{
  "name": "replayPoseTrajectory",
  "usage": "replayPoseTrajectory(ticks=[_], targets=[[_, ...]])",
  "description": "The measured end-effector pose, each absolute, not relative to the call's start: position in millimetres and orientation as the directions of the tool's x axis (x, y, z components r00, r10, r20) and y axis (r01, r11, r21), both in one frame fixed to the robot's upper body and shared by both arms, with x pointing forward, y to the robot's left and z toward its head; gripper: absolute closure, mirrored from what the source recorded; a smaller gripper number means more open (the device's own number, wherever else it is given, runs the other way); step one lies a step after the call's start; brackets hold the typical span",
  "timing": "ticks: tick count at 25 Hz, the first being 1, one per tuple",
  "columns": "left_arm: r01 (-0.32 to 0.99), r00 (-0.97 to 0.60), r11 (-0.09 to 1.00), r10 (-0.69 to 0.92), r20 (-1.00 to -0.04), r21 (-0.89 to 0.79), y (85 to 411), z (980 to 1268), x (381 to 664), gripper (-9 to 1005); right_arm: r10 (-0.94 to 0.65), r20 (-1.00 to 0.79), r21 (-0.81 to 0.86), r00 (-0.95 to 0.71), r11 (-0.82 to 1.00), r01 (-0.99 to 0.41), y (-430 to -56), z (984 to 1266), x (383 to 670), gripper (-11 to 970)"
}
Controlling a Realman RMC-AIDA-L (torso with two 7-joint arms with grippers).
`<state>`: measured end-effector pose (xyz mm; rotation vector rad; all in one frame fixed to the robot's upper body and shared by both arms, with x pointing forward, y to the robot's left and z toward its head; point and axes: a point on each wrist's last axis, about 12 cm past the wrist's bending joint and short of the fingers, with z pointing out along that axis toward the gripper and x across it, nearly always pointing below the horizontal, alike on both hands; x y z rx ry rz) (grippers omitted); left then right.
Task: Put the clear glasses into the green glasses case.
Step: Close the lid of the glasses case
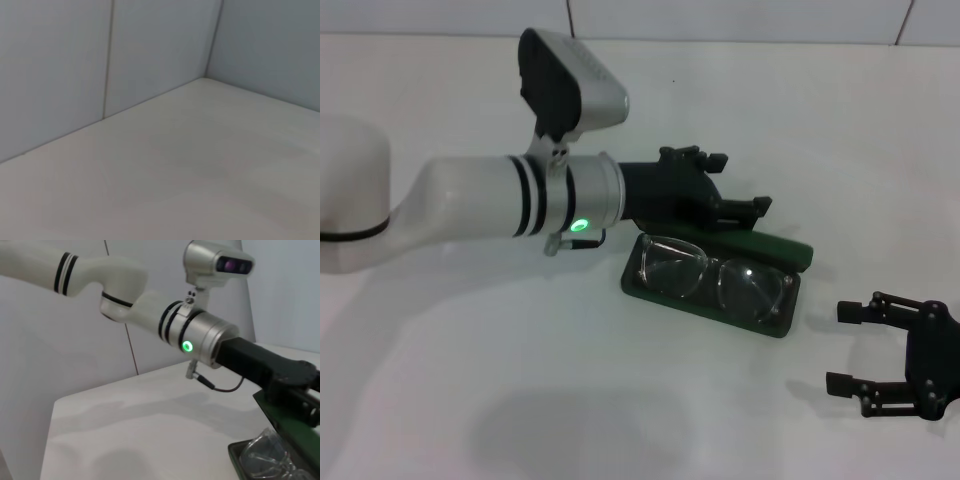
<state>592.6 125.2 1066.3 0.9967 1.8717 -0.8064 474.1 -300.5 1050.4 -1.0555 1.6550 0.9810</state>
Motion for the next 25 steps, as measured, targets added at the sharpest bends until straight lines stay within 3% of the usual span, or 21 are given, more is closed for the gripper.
replayPoseTrajectory(ticks=[15,25], targets=[[0.872,-0.298,0.477,0.335,-0.894,-0.112,145.8,1048.6,573.7,114,-0.216,-0.951,0.144,-0.22,0.32,-0.937,-302.8,1055.8,480.8,98],[0.861,-0.236,0.501,0.252,-0.939,-0.082,157.6,1048.4,566.6,114,-0.218,-0.951,0.14,-0.217,0.322,-0.936,-303.8,1056.6,481.8,97]])
